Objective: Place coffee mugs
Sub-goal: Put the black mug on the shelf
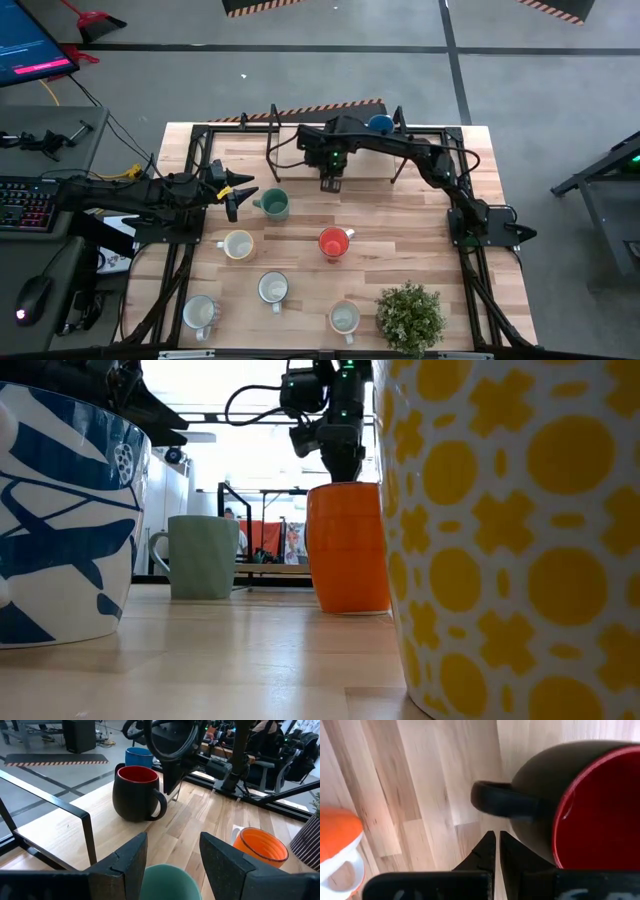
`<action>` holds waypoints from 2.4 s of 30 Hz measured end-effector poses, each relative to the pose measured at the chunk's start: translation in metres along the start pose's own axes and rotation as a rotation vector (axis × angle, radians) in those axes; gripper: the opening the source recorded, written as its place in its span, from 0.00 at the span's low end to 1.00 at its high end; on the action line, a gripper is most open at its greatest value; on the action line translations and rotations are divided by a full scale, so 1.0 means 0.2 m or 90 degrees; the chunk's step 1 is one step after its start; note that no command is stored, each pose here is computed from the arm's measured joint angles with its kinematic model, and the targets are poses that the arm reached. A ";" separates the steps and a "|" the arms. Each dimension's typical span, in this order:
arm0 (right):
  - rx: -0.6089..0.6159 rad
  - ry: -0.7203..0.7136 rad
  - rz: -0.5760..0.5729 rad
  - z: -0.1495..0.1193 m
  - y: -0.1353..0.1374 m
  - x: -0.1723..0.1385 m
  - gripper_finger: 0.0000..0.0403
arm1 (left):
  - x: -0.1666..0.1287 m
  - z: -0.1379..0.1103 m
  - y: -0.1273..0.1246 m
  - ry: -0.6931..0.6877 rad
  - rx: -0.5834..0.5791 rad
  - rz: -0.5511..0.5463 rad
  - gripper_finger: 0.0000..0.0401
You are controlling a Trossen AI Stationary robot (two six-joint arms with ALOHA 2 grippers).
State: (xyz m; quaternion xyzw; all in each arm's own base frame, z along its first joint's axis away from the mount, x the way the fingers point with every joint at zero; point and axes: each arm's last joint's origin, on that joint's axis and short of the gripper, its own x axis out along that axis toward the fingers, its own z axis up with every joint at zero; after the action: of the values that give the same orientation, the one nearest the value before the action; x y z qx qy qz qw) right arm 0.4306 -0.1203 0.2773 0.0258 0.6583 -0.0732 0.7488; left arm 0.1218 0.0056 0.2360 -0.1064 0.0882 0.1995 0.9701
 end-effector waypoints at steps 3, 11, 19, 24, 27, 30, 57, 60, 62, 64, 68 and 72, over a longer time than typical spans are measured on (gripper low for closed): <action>0.003 0.003 0.003 0.00 -0.01 0.02 0.01 | 0.00 0.00 0.00 0.000 0.000 0.000 0.43; 0.007 0.005 0.001 0.02 -0.04 0.07 0.01 | 0.00 0.00 0.00 0.000 0.000 0.000 0.43; 0.020 -0.011 -0.003 0.04 -0.09 0.10 0.00 | 0.00 0.00 0.00 0.000 0.000 0.000 0.43; 0.030 -0.027 -0.006 0.04 -0.13 0.10 0.00 | 0.00 0.00 0.00 0.000 0.000 0.000 0.43; 0.036 -0.032 -0.009 0.04 -0.15 0.10 0.00 | 0.00 0.00 0.00 0.000 0.000 0.000 0.43; 0.042 -0.039 -0.011 0.04 -0.17 0.10 0.00 | 0.00 0.00 0.00 0.000 0.000 0.000 0.43; 0.106 -0.065 -0.034 0.03 -0.34 0.10 0.00 | 0.00 0.00 0.00 0.000 0.000 0.000 0.43; 0.111 -0.065 -0.036 0.02 -0.36 0.10 0.00 | 0.00 0.00 0.00 0.000 0.000 0.000 0.43; 0.115 -0.065 -0.035 0.02 -0.37 0.10 0.00 | 0.00 0.00 0.00 0.000 0.000 0.000 0.43; 0.117 -0.065 -0.036 0.01 -0.38 0.10 0.00 | 0.00 0.00 0.00 0.000 0.000 0.000 0.43; 0.122 -0.066 -0.036 0.01 -0.40 0.10 0.00 | 0.00 0.00 0.00 0.000 0.000 0.000 0.43; 0.126 -0.072 -0.037 0.01 -0.41 0.10 0.00 | 0.00 0.00 0.00 0.000 0.000 0.000 0.43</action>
State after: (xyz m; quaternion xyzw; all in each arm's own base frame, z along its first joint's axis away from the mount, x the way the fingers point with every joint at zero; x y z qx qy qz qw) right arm 0.4234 -0.2039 0.2625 0.0760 0.6049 -0.1611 0.7761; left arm 0.1218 0.0056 0.2359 -0.1065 0.0883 0.1998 0.9700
